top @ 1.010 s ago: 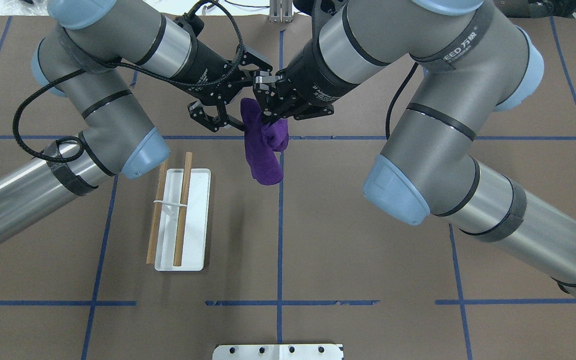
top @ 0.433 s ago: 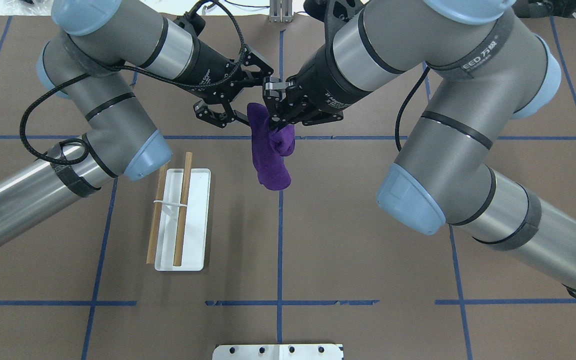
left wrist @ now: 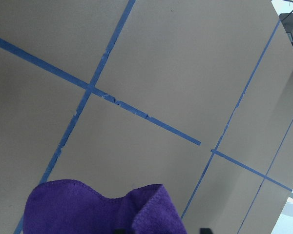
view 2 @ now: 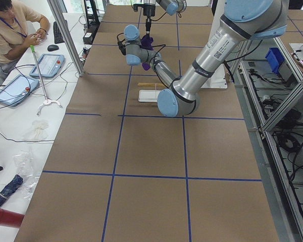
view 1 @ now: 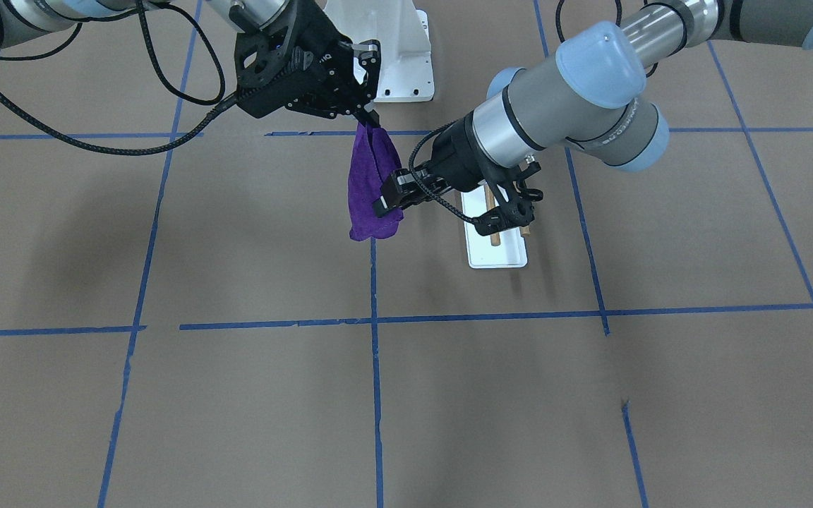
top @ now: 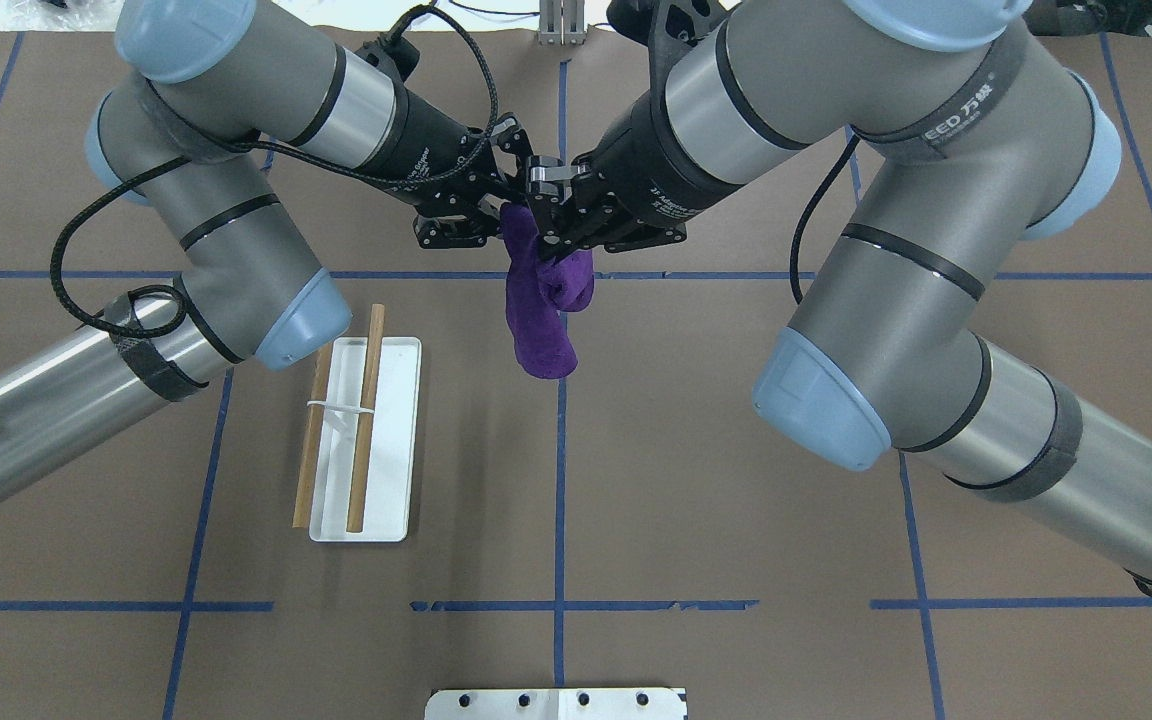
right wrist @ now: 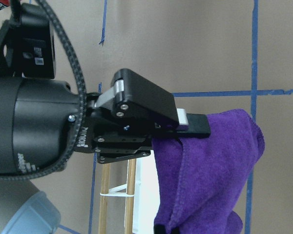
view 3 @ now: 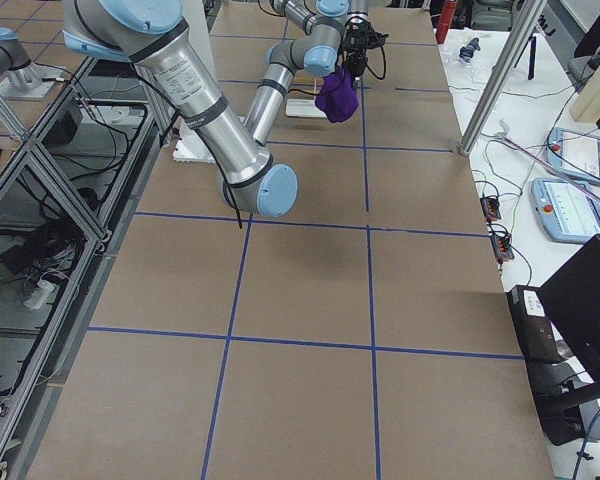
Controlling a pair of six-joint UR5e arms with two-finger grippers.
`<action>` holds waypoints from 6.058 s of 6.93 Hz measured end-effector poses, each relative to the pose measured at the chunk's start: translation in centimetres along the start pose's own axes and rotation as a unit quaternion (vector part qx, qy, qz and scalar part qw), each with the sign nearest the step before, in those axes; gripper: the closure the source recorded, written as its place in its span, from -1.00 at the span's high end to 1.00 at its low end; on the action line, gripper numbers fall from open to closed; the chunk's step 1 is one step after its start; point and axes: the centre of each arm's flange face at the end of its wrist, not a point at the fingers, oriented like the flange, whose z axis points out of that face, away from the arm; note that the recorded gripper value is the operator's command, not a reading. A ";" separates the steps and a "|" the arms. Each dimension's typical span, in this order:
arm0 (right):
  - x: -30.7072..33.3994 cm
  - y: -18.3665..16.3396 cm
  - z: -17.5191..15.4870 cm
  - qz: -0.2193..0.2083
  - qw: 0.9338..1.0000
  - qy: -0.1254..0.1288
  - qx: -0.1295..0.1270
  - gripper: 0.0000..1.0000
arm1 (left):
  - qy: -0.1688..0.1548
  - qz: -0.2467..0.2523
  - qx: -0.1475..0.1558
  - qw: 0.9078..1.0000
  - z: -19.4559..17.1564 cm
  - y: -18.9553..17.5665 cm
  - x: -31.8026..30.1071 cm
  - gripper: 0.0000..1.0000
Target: Hang towel on rack
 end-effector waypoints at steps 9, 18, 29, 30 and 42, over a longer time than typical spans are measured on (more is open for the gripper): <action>6.6 0.0 -2.7 0.014 0.999 0.024 0.030 1.00 | 0.047 0.051 -0.024 0.997 -8.4 6.0 -7.0 -1.00; 9.0 -1.0 -3.2 0.029 0.998 0.039 0.043 1.00 | 0.023 0.110 -0.016 0.994 -10.1 -0.2 -23.4 -0.22; 39.6 -6.3 -14.3 0.016 0.982 0.186 0.034 1.00 | -0.165 0.336 0.154 0.914 -28.1 -17.2 -36.6 1.00; 45.8 -6.2 -16.9 0.002 0.977 0.210 0.027 1.00 | -0.211 0.379 0.158 0.887 -31.9 -19.1 -37.8 1.00; 65.8 -13.3 -26.5 -0.038 0.960 0.255 -0.113 1.00 | -0.306 0.360 0.090 0.877 -37.2 -22.8 -40.2 1.00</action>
